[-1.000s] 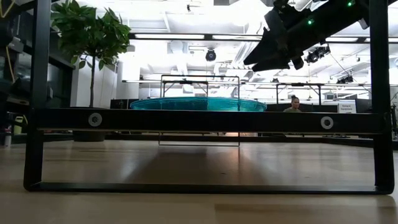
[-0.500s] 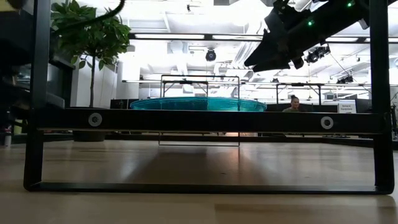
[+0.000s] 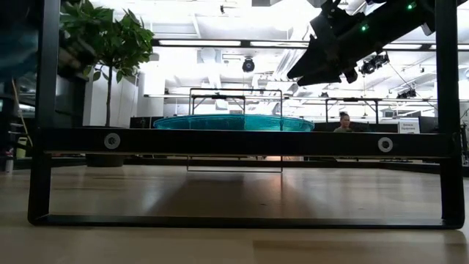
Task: Place and stack plates onto a shelf
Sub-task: Stack the blue plate on top of the other blue plate on the shelf
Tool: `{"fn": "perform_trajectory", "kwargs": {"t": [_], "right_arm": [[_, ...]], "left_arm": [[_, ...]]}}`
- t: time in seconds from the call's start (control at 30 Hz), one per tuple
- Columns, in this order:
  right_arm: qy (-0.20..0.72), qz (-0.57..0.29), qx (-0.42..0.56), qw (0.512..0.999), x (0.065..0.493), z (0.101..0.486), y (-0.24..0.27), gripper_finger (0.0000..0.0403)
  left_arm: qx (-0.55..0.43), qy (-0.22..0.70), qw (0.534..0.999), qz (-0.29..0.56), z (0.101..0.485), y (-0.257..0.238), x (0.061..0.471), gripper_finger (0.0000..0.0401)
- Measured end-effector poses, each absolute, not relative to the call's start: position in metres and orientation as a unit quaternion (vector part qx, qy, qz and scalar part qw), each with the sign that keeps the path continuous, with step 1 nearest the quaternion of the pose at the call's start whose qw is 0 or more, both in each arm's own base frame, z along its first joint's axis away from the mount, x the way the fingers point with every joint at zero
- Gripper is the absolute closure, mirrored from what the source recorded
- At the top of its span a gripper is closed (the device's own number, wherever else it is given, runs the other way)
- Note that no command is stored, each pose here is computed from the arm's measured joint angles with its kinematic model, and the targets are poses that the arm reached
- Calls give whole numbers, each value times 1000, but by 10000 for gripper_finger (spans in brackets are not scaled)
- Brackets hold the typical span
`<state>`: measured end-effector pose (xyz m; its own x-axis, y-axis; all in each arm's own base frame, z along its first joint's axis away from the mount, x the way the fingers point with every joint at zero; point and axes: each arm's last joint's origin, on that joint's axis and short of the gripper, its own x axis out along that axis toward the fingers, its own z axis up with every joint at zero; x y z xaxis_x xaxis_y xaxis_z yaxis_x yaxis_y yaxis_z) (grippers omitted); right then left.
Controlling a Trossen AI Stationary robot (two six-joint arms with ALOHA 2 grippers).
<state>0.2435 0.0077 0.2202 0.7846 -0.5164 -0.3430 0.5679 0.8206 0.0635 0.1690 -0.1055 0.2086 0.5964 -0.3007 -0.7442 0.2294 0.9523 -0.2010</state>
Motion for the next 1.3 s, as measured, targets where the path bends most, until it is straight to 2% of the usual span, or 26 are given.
{"fn": "perform_trajectory", "kwargs": {"t": [0.27, 0.53, 0.97, 1.3], "right_arm": [[150, -290, 77, 942, 244, 222, 5, 187], [164, -294, 90, 937, 243, 218, 5, 187], [162, -294, 90, 938, 243, 219, 5, 187], [157, -295, 93, 938, 243, 220, 4, 187]], "left_arm": [[-32, 305, 948, -79, 245, -86, 144, 401], [-5, 236, 970, -50, 262, -75, 130, 401], [7, 224, 974, -40, 264, -73, 129, 401], [53, 208, 977, 15, 265, -69, 129, 401]]}}
